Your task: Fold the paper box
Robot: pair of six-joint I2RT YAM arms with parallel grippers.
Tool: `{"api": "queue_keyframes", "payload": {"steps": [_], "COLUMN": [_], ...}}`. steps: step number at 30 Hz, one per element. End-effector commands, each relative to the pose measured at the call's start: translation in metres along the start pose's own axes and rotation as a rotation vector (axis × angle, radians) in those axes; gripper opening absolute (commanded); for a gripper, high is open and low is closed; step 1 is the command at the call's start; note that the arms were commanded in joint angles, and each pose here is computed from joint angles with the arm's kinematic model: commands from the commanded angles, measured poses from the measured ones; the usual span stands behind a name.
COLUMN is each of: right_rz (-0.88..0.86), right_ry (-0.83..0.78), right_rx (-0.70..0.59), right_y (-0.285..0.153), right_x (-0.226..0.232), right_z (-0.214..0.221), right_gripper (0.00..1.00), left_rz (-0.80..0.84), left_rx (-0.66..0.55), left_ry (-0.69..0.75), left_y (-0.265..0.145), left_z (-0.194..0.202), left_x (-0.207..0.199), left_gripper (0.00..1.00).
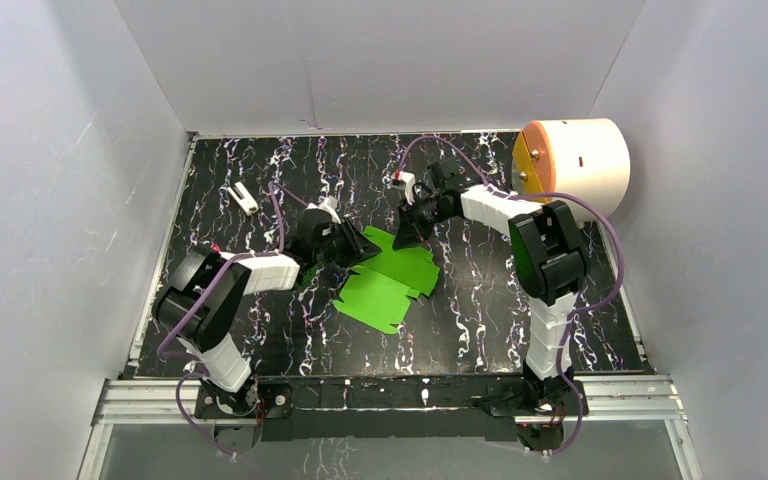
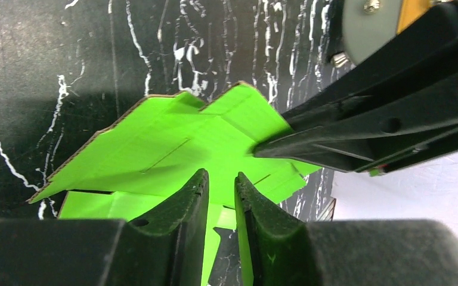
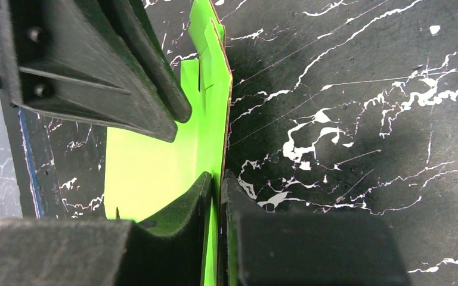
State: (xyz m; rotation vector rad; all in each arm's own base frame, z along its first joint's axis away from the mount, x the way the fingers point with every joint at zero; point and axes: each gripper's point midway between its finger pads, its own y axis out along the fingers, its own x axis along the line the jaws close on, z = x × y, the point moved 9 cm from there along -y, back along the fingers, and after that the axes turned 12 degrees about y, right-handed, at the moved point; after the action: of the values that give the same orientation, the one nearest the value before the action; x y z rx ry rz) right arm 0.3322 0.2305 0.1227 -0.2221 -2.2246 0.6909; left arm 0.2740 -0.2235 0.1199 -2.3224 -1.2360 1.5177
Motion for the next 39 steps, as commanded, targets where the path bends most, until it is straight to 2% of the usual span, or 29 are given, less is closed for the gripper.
{"api": "queue_keyframes", "payload": {"steps": [1, 26, 31, 39], "right_rz": [0.016, -0.077, -0.092, -0.062], "right_ry": [-0.037, 0.017, 0.024, 0.017], "right_rx": [-0.024, -0.107, -0.101, -0.072], "right_y": [0.003, -0.004, -0.003, -0.002], "right_x": [-0.005, -0.014, -0.014, -0.013], "right_z": [-0.005, -0.015, -0.014, -0.008], "right_gripper": [0.19, 0.37, 0.26, 0.17], "left_rz": [0.038, 0.007, 0.012, 0.013], "left_rx": [-0.011, 0.065, 0.070, 0.075], "left_ry": [0.007, -0.019, -0.022, -0.027], "left_y": [0.009, 0.019, 0.020, 0.022], "left_z": [-0.005, 0.015, 0.016, 0.016], "left_x": [-0.006, 0.015, 0.015, 0.015], "left_gripper": [0.20, 0.18, 0.18, 0.18]}}
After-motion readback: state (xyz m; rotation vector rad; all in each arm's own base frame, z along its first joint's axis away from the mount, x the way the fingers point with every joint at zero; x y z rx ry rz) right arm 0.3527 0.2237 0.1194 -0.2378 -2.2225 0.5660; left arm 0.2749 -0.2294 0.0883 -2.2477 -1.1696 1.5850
